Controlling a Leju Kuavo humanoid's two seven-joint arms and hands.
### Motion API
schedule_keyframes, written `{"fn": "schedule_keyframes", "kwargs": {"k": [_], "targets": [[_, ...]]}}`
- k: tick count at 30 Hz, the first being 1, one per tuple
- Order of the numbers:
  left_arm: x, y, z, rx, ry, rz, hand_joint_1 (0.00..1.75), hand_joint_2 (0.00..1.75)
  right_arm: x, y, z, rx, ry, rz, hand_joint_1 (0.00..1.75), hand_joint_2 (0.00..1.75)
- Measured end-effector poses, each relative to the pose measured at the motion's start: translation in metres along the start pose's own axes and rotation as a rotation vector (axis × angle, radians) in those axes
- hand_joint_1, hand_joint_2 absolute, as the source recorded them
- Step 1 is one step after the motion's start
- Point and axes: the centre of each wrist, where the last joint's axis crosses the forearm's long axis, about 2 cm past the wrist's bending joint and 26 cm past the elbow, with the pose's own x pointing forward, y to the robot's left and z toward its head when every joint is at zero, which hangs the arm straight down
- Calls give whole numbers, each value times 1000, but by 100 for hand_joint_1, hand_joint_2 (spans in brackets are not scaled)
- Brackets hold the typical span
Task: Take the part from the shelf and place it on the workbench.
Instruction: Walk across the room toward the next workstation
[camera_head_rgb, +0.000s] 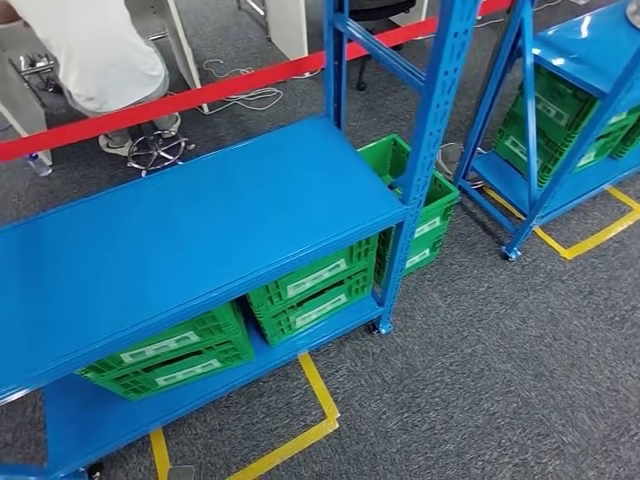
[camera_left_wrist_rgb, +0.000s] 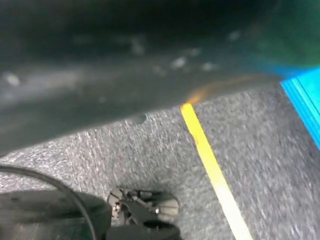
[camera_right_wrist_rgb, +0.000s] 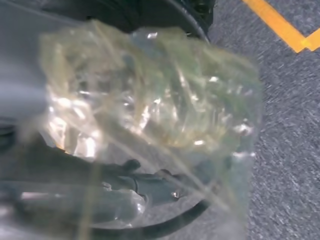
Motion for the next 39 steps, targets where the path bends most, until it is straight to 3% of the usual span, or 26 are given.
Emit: {"fn": "schedule_keyframes", "kwargs": {"k": [39], "targets": [[-1, -1, 1, -12, -10, 7, 0, 0, -1, -1, 0, 1, -3, -12, 0, 0]]}}
